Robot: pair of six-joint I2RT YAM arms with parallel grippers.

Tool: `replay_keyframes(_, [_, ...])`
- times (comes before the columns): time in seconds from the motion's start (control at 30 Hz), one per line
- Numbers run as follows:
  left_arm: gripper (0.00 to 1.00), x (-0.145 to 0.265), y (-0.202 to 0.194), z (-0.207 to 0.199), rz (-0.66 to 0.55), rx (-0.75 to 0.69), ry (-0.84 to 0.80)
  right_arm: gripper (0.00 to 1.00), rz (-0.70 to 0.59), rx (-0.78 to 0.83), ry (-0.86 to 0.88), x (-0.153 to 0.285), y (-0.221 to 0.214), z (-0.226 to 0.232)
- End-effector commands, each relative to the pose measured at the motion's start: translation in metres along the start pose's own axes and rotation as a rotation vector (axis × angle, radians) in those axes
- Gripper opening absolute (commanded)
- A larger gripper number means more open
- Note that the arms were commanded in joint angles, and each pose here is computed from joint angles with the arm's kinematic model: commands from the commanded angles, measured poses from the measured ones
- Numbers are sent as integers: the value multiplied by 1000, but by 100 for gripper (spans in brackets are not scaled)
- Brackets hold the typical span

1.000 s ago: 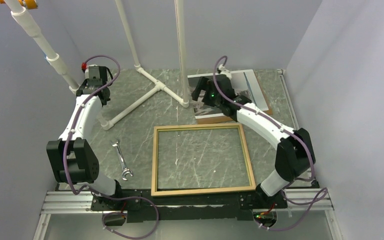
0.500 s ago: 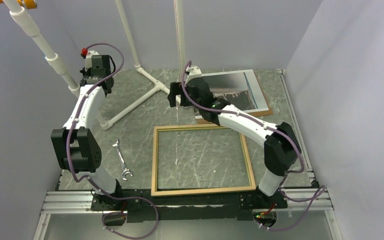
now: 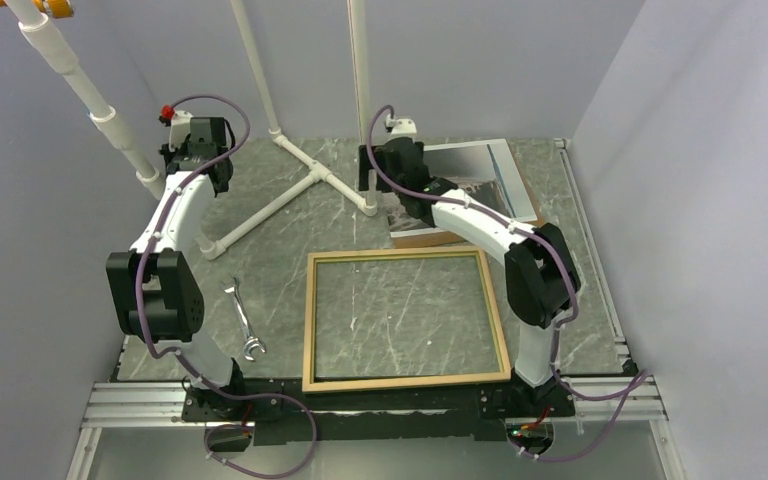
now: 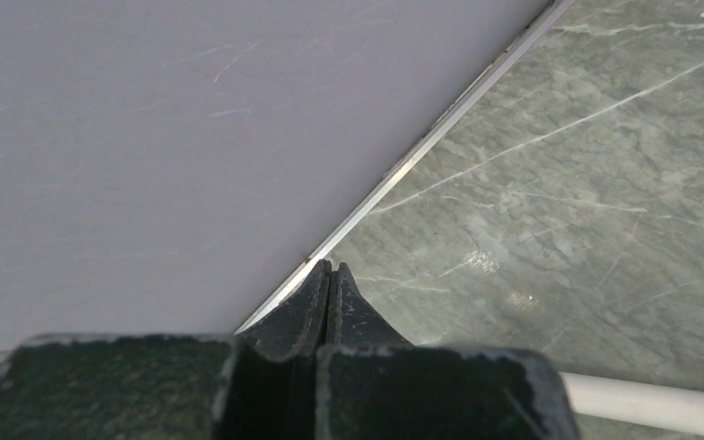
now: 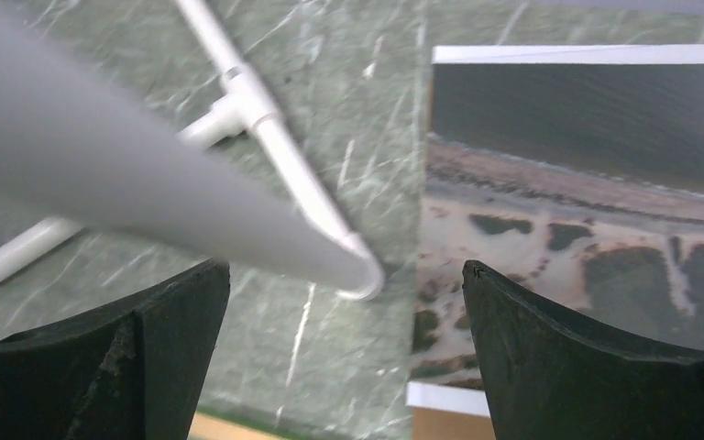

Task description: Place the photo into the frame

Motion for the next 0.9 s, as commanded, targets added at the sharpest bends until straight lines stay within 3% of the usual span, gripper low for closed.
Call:
replay_keyframes(0.0, [0,10,2,27,24,66,75,100,-81,-51,-35,-12,27,-21])
replay_keyframes(0.53, [0,41,-38,73,158,84,175,100,-32,-102,-31,-65,36,-38])
replay_keyframes(0.87, [0,63,-49,89,154,139,94,100,-14,-101,47,-107,43,-27])
Point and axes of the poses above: each gripper's point midway between its finger pads, its own x axis back along the fingers, its own z axis along the line the jaws close on, y = z × x, the point moved 10 cm from there along x, back along the fingers, and after that the axes turned 11 degrees about x, right-handed, at the moved point
